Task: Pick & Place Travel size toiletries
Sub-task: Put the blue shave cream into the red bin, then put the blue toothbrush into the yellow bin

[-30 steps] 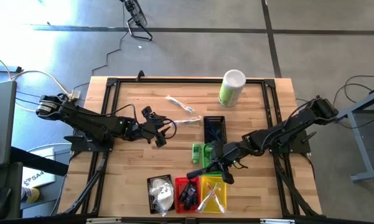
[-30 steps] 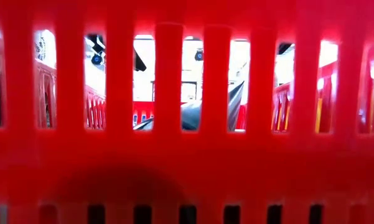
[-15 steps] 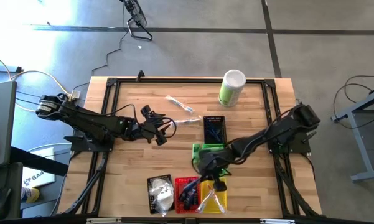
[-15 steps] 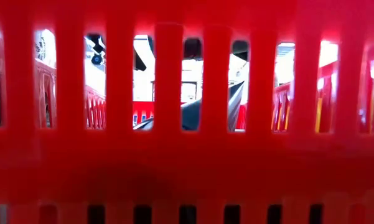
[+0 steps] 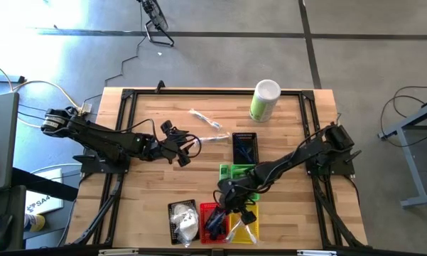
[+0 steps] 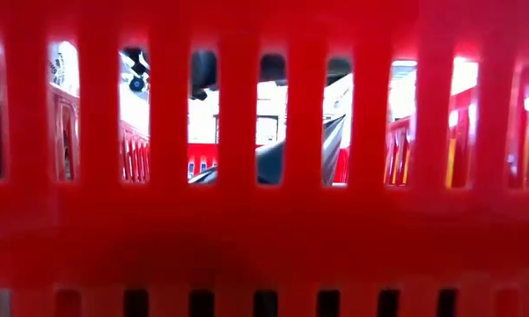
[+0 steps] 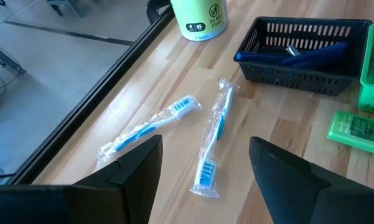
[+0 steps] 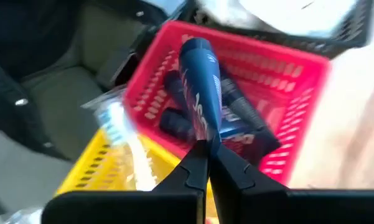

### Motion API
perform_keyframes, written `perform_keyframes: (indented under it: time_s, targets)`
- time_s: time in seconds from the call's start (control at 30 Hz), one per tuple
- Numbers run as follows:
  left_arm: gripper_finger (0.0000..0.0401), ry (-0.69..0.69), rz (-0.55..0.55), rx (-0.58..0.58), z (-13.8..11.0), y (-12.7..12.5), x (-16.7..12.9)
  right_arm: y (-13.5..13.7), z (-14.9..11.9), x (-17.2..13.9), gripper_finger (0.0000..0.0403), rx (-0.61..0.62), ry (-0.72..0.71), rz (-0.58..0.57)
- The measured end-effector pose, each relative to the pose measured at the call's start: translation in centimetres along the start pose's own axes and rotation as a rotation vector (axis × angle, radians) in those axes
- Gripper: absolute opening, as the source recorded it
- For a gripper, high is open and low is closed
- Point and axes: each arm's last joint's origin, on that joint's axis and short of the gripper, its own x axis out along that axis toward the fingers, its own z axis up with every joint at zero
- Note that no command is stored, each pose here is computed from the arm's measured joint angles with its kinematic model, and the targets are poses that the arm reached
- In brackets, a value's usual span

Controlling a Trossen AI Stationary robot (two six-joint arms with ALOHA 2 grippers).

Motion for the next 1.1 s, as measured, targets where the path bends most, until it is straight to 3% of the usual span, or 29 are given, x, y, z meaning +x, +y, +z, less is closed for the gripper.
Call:
perform_keyframes:
  time_s: [0.1,0.47,0.7,0.87,1.1]
  targets:
    - [0.0234,0.0,0.0,0.0,0.0,0.0,0.0,-0.2,0.0,0.0,0.0003,-0.002,-0.006,-0.068]
    - [0.0234,0.0,0.0,0.0,0.0,0.0,0.0,0.8,-0.2,0.3,0.0007,-0.035,0.01,-0.059]
    - [0.0234,0.0,0.0,0.0,0.0,0.0,0.0,1.3,-0.2,0.5,0.0092,-0.07,0.01,-0.12]
    - [0.0234,0.0,0.0,0.0,0.0,0.0,0.0,1.7,0.3,0.6,0.015,-0.168,-0.035,-0.176]
    - [0.0234,0.001,-0.003,0.0,0.0,0.0,0.0,1.4,1.0,0.5,0.0154,-0.235,-0.097,-0.26]
